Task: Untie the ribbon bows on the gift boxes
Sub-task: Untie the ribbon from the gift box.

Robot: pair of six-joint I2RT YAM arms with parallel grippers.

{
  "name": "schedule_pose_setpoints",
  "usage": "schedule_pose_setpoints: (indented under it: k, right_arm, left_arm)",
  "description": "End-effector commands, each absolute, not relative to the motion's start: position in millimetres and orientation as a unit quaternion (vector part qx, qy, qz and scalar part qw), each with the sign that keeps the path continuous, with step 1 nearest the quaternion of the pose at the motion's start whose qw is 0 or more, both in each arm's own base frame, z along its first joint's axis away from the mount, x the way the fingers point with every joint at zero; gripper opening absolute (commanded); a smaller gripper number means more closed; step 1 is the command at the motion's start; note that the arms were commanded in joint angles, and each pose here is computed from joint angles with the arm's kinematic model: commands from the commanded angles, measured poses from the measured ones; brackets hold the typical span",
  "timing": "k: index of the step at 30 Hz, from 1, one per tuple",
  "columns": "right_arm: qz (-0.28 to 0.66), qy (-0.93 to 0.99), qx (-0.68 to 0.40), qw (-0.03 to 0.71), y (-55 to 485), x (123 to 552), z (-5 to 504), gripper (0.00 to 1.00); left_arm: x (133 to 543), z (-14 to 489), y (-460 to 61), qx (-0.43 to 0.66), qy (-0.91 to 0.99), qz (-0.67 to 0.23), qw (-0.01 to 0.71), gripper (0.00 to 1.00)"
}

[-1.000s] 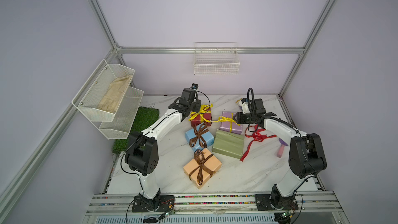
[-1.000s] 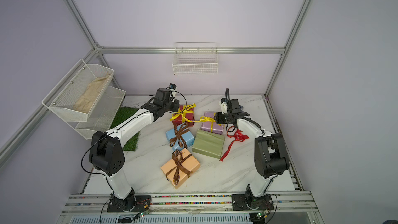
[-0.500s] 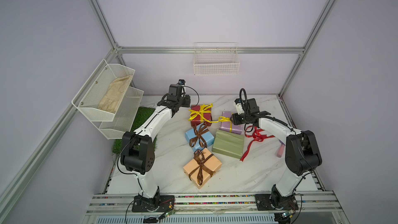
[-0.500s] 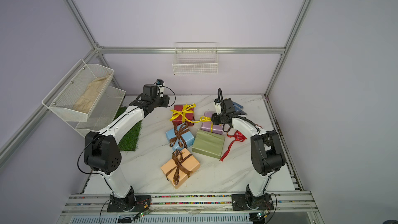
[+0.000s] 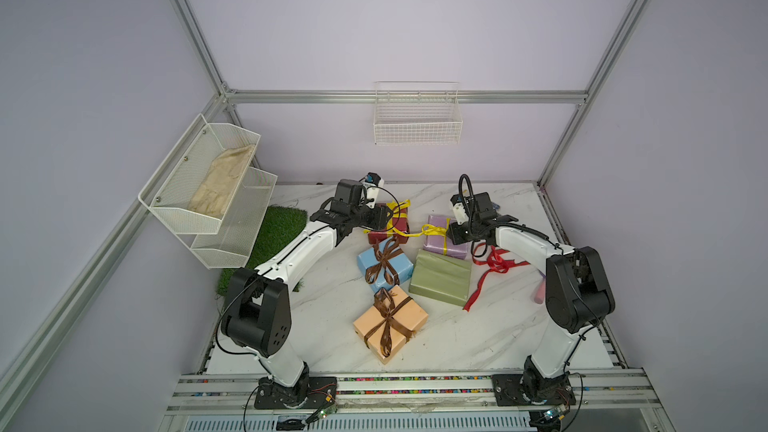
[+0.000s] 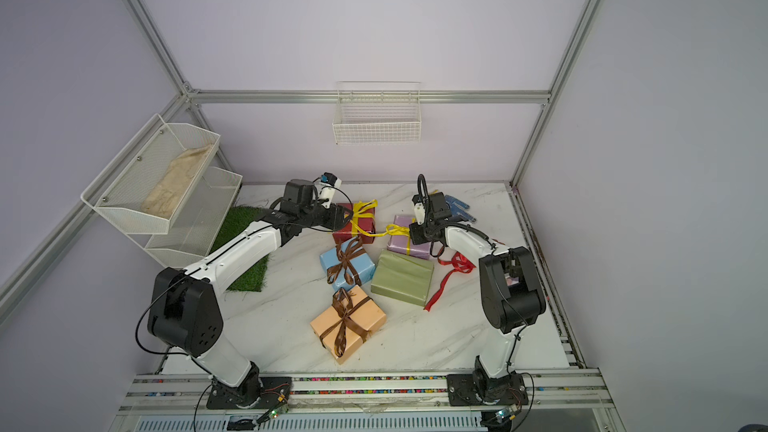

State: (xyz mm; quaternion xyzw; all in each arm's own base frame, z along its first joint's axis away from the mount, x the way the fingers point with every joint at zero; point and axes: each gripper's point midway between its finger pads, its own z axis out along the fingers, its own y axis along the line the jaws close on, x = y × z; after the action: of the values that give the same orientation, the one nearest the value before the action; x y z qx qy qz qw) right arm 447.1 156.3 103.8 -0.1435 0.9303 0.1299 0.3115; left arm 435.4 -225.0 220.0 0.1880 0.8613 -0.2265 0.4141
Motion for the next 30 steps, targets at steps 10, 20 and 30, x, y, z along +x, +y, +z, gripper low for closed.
schedule_pose_setpoints:
  k: [10, 20, 30]
  right_arm:
    - [0.134, 0.911, -0.132, 0.368, 155, 452, 161, 0.00]
    - [0.083, 0.899, -0.106, 0.416, 128, 452, 208, 0.00]
    - [0.023, 0.889, -0.042, 0.456, 74, 464, 251, 0.00]
  left_arm:
    - [405, 218, -278, 0.254, 0.835, -0.251, 0.419, 0.53]
    - [398, 200, -311, 0.277, 0.835, -0.260, 0.397, 0.50]
    - [396, 190, -330, 0.288, 0.834, -0.269, 0.387, 0.48]
